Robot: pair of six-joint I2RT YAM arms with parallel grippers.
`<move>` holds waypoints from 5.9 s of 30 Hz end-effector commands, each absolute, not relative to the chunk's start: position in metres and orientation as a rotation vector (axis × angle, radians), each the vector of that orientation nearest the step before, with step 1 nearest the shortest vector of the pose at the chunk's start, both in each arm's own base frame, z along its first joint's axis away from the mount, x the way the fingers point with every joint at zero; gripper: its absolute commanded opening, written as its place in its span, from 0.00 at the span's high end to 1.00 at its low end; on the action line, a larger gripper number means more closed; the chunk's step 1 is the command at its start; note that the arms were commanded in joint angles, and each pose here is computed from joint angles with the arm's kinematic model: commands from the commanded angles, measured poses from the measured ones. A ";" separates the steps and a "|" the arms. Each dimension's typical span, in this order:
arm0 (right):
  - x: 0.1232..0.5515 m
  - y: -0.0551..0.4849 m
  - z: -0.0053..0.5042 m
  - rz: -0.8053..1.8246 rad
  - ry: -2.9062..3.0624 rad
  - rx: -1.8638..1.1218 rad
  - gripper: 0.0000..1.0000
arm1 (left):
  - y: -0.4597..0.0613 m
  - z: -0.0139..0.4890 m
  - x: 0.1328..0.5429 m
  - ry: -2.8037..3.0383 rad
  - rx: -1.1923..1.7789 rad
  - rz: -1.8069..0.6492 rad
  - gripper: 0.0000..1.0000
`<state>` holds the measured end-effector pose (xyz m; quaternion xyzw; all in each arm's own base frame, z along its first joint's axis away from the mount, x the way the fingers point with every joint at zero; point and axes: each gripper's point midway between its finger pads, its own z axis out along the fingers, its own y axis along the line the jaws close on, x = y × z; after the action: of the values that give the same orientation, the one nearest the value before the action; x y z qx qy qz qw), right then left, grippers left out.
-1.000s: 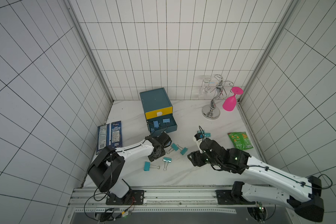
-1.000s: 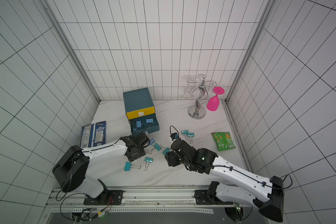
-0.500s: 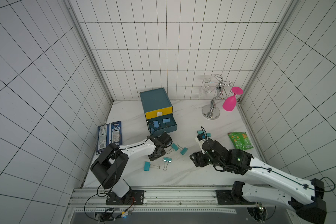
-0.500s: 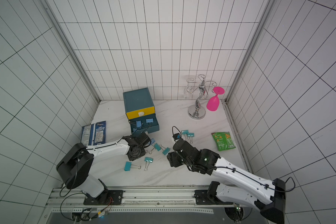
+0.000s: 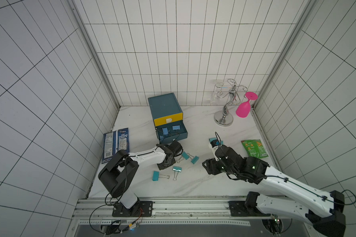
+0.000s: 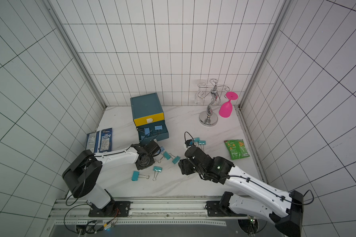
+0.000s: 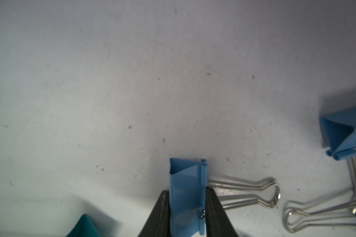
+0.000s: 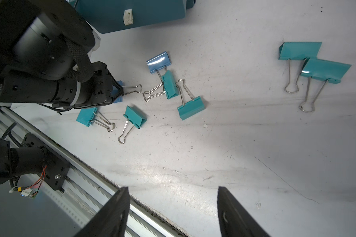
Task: Put the binder clips in the drawer according to color
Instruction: Pick up the binder clip at the center of the board, then place the binder clip in the drawer, then move the binder clip to the center of the board.
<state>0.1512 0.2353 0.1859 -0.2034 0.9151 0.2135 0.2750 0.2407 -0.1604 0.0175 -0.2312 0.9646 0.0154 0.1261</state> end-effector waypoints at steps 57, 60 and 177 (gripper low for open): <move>0.202 0.220 0.200 0.514 2.421 -0.449 0.30 | -0.160 0.229 0.361 2.486 -0.335 -0.314 0.78; 0.204 0.218 0.200 0.508 2.425 -0.446 0.30 | -0.159 0.222 0.375 2.493 -0.353 -0.307 0.67; 0.241 0.401 0.017 1.486 2.716 0.279 0.86 | -0.065 0.223 0.172 2.480 -0.662 -0.565 0.53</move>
<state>0.2586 0.4086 0.0270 0.0848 0.8618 0.4990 0.0337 0.1753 -0.0659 0.2218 -0.2398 0.9147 -0.2061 0.2517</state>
